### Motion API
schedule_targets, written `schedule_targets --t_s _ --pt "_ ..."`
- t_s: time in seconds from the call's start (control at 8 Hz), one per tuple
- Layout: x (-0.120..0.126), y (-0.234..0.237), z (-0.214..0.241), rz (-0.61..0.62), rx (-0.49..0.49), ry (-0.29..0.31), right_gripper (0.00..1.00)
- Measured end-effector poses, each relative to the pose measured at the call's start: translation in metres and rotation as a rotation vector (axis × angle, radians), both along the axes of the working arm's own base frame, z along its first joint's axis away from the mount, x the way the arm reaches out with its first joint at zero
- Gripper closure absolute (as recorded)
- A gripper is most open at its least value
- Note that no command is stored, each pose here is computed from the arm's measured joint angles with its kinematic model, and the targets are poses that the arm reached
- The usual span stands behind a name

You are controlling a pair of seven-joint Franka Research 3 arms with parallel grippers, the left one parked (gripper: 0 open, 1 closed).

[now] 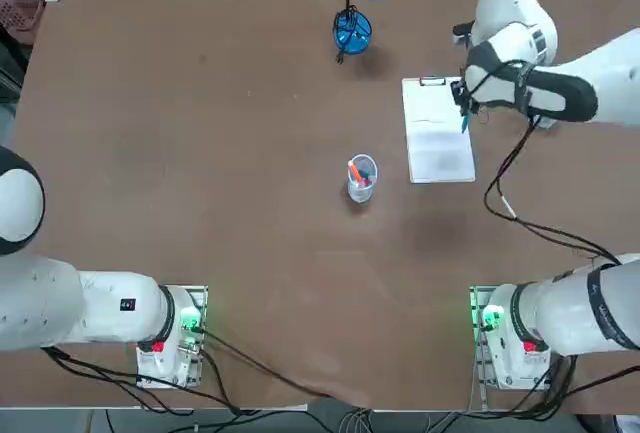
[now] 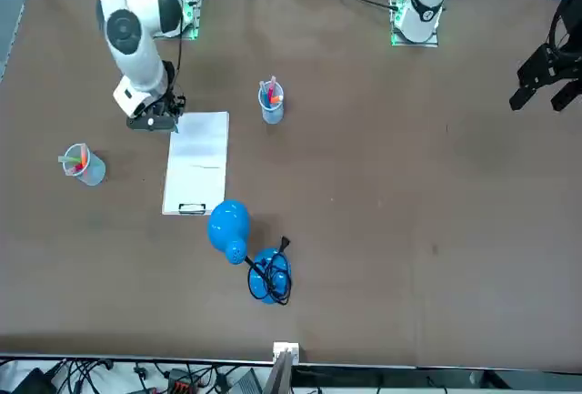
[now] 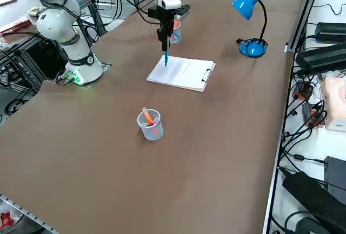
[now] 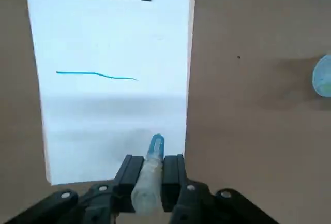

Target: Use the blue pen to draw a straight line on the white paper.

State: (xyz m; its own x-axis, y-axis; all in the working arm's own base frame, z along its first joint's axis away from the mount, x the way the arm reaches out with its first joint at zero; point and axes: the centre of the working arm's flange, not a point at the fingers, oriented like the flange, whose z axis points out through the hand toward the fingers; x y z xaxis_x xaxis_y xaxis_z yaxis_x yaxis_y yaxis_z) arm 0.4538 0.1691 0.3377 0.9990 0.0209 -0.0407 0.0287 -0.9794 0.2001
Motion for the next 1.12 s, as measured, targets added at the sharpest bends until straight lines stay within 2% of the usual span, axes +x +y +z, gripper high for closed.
schedule_targets --t_s 0.38,1.12 --pt "0.0 0.018 -0.033 -0.048 -0.012 -0.018 0.83" --pt "0.002 0.018 -0.054 -0.054 -0.012 -0.001 0.83"
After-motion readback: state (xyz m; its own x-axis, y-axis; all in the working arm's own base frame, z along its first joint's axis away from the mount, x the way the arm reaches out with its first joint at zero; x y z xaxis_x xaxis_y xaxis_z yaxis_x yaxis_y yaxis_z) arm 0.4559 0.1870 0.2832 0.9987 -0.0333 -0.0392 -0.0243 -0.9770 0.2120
